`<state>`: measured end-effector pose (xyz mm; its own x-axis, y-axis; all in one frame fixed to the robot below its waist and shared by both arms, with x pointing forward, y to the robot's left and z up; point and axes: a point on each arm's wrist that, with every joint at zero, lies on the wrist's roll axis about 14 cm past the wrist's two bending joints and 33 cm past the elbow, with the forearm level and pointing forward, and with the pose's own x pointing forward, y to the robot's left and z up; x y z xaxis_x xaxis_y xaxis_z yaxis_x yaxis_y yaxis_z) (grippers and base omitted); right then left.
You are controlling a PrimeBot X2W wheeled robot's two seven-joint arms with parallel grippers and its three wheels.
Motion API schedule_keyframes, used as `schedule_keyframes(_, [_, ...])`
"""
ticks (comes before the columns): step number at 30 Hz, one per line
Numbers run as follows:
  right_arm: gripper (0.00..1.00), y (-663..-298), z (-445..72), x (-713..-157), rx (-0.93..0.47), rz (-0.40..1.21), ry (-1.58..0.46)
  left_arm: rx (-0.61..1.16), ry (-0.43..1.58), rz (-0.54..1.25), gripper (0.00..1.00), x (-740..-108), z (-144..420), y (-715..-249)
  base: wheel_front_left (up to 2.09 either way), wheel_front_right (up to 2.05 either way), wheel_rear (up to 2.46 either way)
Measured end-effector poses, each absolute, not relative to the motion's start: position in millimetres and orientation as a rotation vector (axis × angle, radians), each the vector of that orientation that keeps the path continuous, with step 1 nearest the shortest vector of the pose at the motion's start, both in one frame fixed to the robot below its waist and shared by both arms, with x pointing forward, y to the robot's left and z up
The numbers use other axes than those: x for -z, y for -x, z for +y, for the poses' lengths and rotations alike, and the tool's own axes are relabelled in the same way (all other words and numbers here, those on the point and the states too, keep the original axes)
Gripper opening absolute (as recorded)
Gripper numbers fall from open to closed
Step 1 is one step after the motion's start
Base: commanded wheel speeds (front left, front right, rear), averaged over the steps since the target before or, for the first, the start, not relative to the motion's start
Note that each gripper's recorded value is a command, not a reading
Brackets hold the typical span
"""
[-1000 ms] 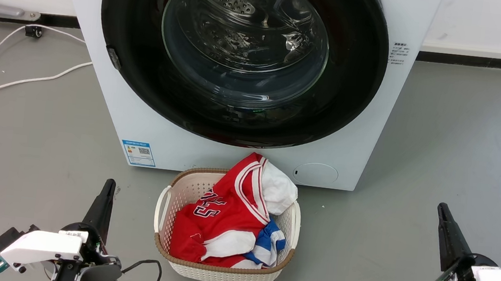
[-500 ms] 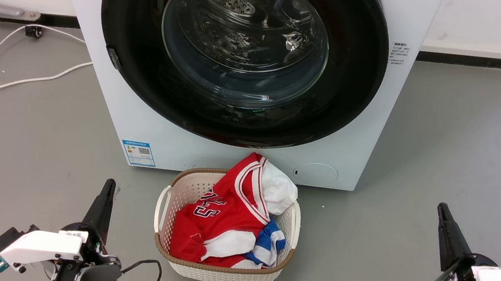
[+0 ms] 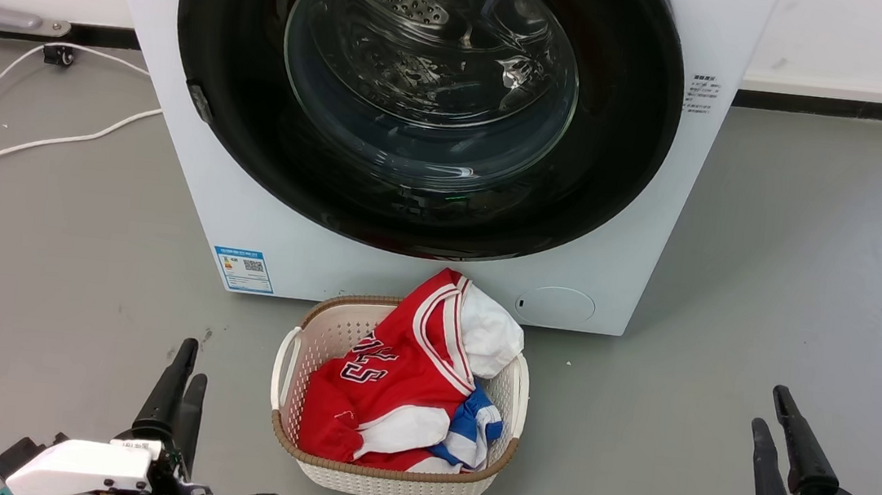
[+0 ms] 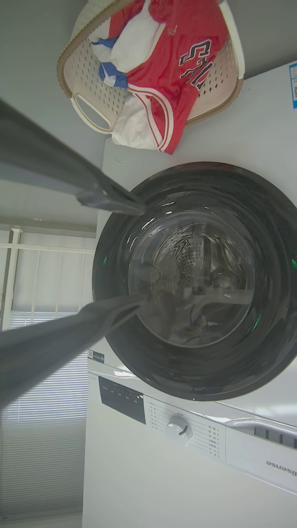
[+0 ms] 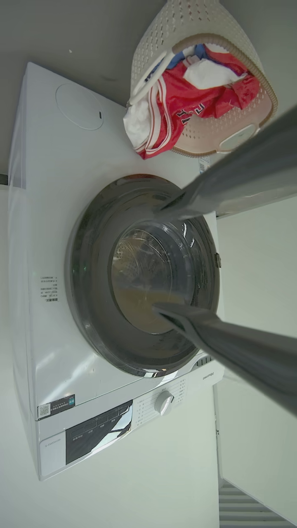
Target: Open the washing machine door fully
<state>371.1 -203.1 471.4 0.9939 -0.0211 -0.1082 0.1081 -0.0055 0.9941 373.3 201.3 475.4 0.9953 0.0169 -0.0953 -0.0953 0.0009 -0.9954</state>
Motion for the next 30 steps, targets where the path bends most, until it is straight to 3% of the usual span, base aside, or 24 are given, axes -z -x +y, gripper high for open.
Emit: schedule_keyframes(30, [1.0, -373.2, -201.2, -515.2, 0.021, -0.042, -0.87, -0.122, 0.912, 0.048, 1.0, -495.1, 201.0, -374.7, 0.0, 0.0, 0.0])
